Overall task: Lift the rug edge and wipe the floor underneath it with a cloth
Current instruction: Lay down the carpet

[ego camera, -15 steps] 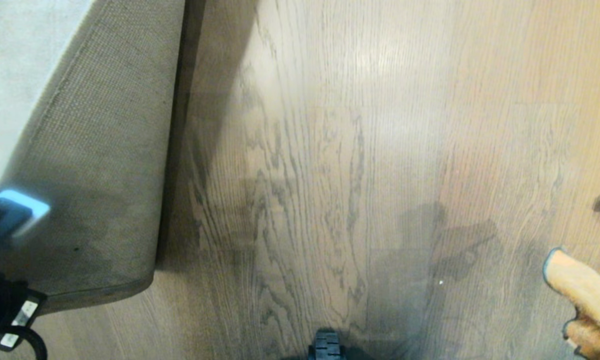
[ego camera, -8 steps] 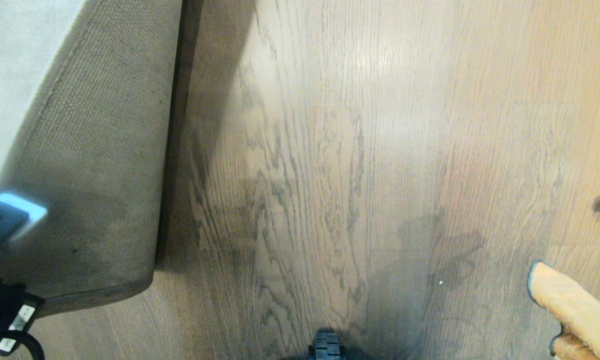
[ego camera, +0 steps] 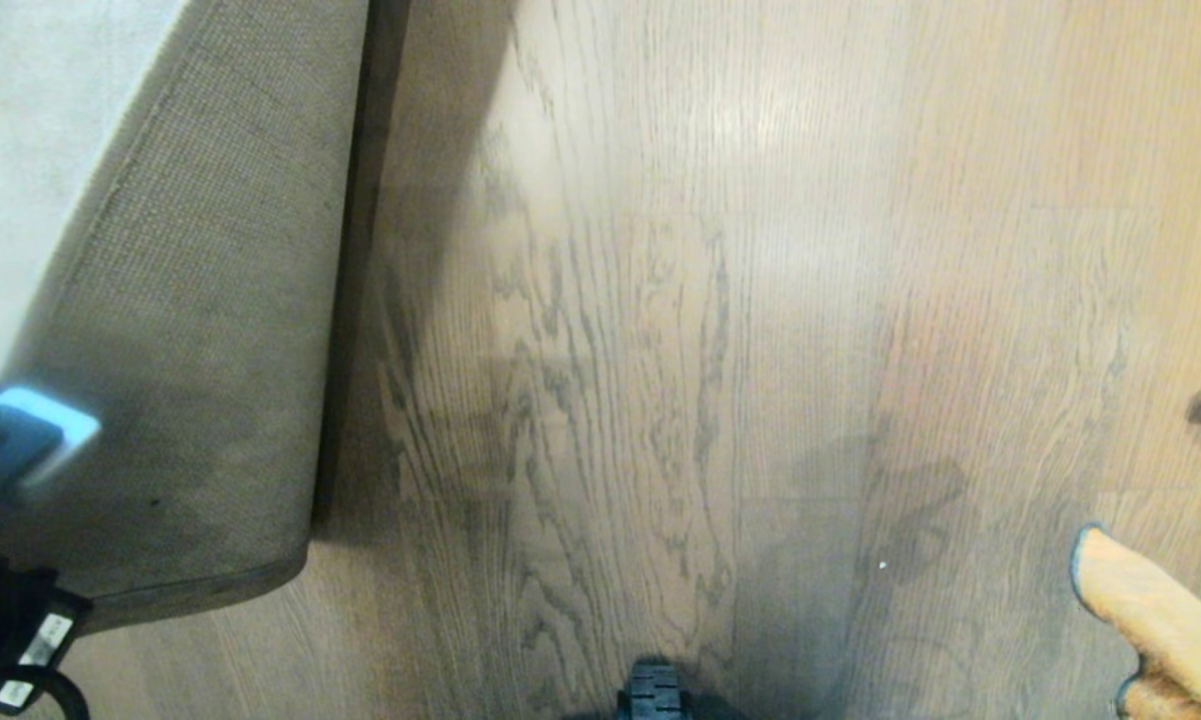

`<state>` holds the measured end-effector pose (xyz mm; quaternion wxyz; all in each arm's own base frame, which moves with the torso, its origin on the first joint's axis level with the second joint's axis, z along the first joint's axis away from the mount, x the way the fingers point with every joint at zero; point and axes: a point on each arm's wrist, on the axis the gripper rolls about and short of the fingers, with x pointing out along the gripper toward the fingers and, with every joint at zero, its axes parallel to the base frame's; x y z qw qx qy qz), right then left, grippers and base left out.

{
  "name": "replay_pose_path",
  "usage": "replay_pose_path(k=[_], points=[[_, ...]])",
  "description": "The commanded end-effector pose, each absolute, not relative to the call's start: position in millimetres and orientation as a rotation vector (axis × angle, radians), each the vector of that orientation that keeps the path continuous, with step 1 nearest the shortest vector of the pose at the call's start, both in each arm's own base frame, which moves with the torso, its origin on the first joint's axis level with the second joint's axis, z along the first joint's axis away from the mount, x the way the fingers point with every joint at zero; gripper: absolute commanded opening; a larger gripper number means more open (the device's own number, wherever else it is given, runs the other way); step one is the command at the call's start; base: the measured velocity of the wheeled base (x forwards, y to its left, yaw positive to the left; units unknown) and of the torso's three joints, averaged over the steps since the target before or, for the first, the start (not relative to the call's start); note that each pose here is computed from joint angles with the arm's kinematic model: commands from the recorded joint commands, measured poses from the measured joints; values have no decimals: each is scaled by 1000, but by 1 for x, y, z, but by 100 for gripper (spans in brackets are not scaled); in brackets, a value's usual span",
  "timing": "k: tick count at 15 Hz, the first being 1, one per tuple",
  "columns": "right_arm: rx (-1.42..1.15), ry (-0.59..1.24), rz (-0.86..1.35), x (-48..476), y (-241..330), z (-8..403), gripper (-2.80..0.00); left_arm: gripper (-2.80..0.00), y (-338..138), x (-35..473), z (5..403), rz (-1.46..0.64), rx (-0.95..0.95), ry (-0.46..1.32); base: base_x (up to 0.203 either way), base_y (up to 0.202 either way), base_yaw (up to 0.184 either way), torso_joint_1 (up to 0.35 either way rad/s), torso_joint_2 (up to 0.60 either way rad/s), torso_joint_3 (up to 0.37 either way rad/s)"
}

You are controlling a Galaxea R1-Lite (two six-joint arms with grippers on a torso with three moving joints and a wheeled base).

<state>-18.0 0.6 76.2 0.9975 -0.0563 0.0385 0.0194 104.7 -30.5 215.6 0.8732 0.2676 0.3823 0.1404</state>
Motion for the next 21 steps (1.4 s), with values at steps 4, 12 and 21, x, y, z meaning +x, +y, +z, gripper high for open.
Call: replay_pose_path(k=[4, 12, 21], points=[[-90, 6, 33, -23, 1, 75, -280, -280, -31, 105, 216, 291, 564, 799, 0, 0, 0, 0, 0, 0], [-75, 6, 32, -23, 1, 75, -280, -280, -39, 109, 220, 248, 545, 723, 0, 0, 0, 0, 0, 0], [-75, 6, 32, -23, 1, 75, -280, -280, -49, 107, 226, 177, 520, 633, 0, 0, 0, 0, 0, 0]])
